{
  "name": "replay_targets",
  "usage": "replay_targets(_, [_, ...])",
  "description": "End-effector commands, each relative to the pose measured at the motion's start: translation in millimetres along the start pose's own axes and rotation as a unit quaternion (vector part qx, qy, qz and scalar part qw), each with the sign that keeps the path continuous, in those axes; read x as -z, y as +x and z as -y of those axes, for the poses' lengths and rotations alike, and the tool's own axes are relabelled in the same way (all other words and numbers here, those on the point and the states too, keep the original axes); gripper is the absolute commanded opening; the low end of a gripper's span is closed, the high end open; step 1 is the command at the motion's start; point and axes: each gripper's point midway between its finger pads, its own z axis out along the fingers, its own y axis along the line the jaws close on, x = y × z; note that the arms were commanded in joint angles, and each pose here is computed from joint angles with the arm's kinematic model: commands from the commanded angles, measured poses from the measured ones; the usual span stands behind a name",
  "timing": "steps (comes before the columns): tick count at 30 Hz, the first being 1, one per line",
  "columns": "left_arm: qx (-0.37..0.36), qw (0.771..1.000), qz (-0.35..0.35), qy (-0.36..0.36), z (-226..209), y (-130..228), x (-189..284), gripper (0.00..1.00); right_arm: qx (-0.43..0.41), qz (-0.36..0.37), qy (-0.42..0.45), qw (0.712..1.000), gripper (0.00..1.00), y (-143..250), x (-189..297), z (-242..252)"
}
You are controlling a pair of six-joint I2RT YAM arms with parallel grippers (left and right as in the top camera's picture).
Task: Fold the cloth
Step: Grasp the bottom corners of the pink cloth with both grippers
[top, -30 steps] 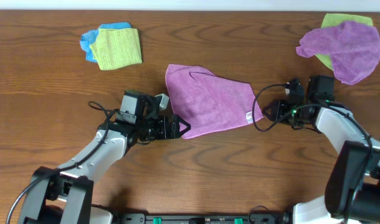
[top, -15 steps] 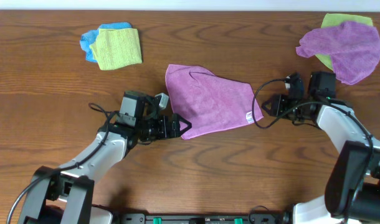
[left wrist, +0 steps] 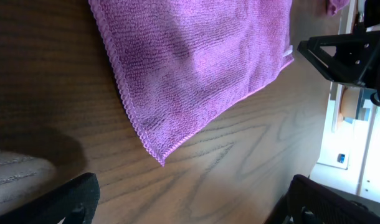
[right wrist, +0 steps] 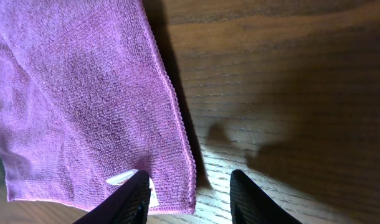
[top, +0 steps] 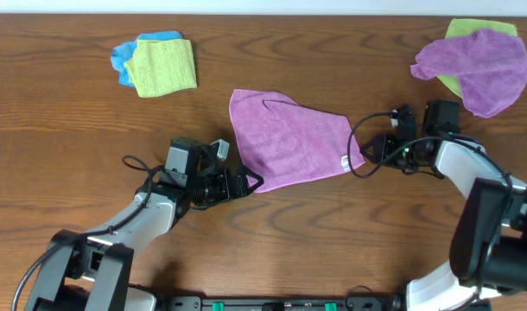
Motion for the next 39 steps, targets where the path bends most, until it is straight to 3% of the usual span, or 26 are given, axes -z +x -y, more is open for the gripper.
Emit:
replay_targets(1, [0.014, 1.0, 0.001, -0.001, -2.7, 0.2, -1.7, 0.98, 0.005, -0.003, -0.01, 1.0, 0.42, -2.5, -4.0, 1.6])
replay_targets(6, [0.027, 0.999, -0.013, 0.023, 0.7, 1.9, -22.2, 1.0, 0.003, -0.01, -0.01, 1.0, 0.41, 0.8, -6.5, 3.2])
replay_targets(7, [0.035, 0.999, -0.016, 0.03, 0.4, 1.9, -25.7, 0.95, 0.004, -0.011, -0.01, 1.0, 0.41, 1.4, -6.4, 3.2])
replay_targets(12, [0.048, 0.997, -0.026, 0.049, -1.7, 2.0, -35.6, 0.91, 0.004, -0.014, -0.027, 1.0, 0.41, 2.9, -6.7, -2.5])
replay_targets(24, [0.061, 0.995, -0.039, 0.062, 2.0, 5.9, -35.7, 0.89, -0.023, -0.055, -0.033, 0.998, 0.38, 22.5, -28.8, 8.8])
replay_targets(27, [0.061, 0.995, -0.042, 0.065, 3.1, 6.9, -35.4, 0.84, -0.026, -0.059, -0.035, 0.997, 0.38, 24.8, -34.6, 11.8])
replay_targets(39, [0.068, 0.996, -0.036, 0.055, -0.7, 5.3, -36.0, 0.79, -0.026, -0.086, -0.039, 0.995, 0.35, 37.4, -38.0, 2.8])
